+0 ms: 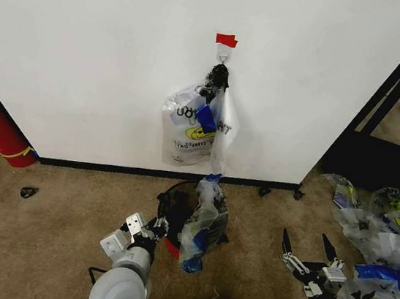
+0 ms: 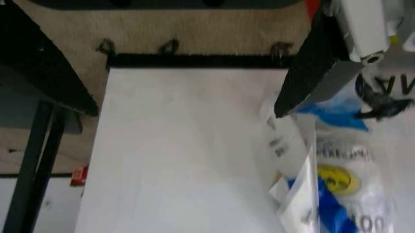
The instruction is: Pick up the garbage bag from the wall and place it over the trash bin.
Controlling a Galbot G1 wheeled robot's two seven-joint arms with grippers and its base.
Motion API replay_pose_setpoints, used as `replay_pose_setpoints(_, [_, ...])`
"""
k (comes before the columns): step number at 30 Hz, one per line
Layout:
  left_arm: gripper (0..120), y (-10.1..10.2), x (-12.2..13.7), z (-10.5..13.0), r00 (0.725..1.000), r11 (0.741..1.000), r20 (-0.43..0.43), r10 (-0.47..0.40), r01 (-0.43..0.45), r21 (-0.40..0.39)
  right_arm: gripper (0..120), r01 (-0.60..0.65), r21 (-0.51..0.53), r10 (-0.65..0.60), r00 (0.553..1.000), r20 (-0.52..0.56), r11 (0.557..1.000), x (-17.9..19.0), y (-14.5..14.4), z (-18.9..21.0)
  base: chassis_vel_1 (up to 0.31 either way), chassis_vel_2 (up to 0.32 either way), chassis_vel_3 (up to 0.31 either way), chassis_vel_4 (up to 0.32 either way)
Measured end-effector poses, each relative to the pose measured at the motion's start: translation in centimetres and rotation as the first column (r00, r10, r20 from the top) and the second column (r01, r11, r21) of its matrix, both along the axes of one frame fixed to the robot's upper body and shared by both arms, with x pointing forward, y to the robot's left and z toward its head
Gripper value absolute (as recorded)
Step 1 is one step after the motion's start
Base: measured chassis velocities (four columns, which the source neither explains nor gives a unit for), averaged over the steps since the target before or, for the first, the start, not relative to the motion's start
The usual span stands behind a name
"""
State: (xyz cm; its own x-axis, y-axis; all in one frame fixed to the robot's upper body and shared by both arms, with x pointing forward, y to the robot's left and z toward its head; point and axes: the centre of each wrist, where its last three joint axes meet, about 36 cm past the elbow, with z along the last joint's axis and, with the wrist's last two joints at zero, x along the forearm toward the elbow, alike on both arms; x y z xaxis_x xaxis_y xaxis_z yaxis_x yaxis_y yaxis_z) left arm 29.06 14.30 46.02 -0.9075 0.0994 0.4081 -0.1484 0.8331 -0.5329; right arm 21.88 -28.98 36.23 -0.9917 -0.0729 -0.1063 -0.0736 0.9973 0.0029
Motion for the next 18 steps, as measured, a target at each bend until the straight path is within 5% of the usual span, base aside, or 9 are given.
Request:
replay_pose_setpoints(3, [63,0.6,-0.5,0.4,0.997,0.996,0.069,-0.038,0.033,0.080,100,-0.009,-0.009,0.008,0.999,-0.041,1.000,0.3,0.5,0.7,0.000,0.000,0.000,0.000])
replay_pose_setpoints(8, [86,1.9,-1.9,-0.1,0.941,0.944,0.268,-0.204,0.117,0.308,100,-0.045,0.046,0.053,0.983,-0.174,0.998,2.5,2.4,3.6,0.000,0.000,0.000,0.000])
replay_pose_setpoints(14, [99,2.5,-1.2,-1.2,0.874,0.890,0.348,-0.338,0.177,0.419,100,-0.069,0.125,0.104,0.947,-0.303,0.990,3.2,2.6,6.1,0.000,0.000,0.000,0.000])
replay_pose_setpoints(15, [100,2.9,-0.6,-1.9,0.852,0.865,0.359,-0.380,0.190,0.465,100,-0.072,0.149,0.120,0.932,-0.343,0.986,3.8,2.6,7.1,0.000,0.000,0.000,0.000])
replay_pose_setpoints(18, [100,3.3,-0.3,-2.7,0.842,0.843,0.361,-0.400,0.184,0.505,100,-0.087,0.171,0.146,0.917,-0.371,0.981,5.1,2.9,8.1,0.000,0.000,0.000,0.000])
